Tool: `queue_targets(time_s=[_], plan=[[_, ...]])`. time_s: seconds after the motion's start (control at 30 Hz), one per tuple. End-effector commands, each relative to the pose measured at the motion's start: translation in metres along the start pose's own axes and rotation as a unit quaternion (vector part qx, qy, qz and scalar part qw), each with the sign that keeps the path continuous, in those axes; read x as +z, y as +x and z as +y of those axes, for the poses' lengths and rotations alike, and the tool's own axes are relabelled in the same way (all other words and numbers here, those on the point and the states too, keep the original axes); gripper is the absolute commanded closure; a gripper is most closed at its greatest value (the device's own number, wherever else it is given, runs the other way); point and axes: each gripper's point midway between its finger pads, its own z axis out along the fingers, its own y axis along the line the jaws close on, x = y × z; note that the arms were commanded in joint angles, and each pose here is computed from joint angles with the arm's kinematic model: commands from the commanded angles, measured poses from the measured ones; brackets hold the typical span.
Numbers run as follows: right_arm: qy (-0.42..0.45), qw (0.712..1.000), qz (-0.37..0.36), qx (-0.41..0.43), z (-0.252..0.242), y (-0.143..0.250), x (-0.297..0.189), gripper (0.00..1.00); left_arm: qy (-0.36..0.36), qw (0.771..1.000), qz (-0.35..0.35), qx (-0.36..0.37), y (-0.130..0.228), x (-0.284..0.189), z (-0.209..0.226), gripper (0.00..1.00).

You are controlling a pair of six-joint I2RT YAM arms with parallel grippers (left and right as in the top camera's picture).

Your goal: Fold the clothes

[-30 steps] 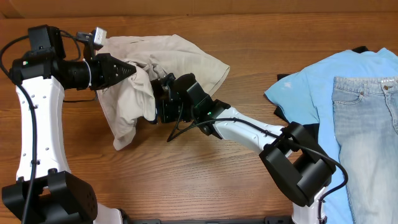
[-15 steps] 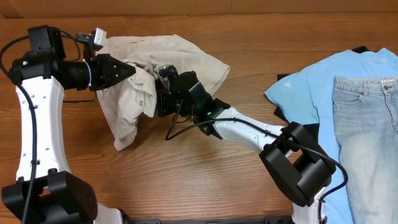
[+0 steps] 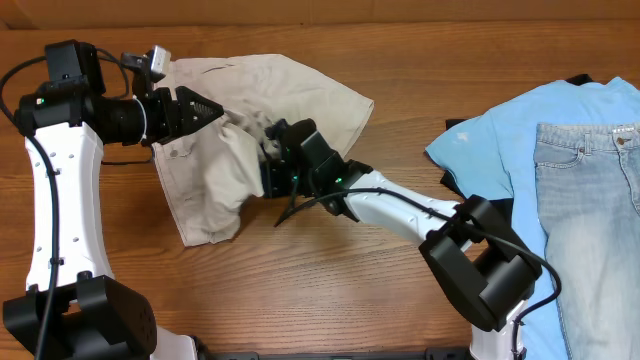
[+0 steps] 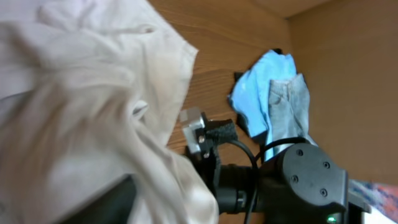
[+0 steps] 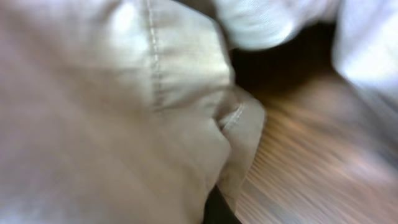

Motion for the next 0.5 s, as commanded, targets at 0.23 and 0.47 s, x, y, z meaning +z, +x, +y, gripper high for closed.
queue_targets(time_s=[0.23, 0.47], plan=[[0.289, 0.956, -0.046, 0.03, -0.075, -0.039, -0.173, 0.96, -0.138, 0.99, 0.003, 0.001, 0.003, -0.015, 0.036, 0.0], [0.461, 0.878, -0.085, 0.102, -0.139, -0.038, -0.3, 0.96, -0.166, 0.984, 0.055, -0.046, 0.039, -0.002, 0.064, 0.0]])
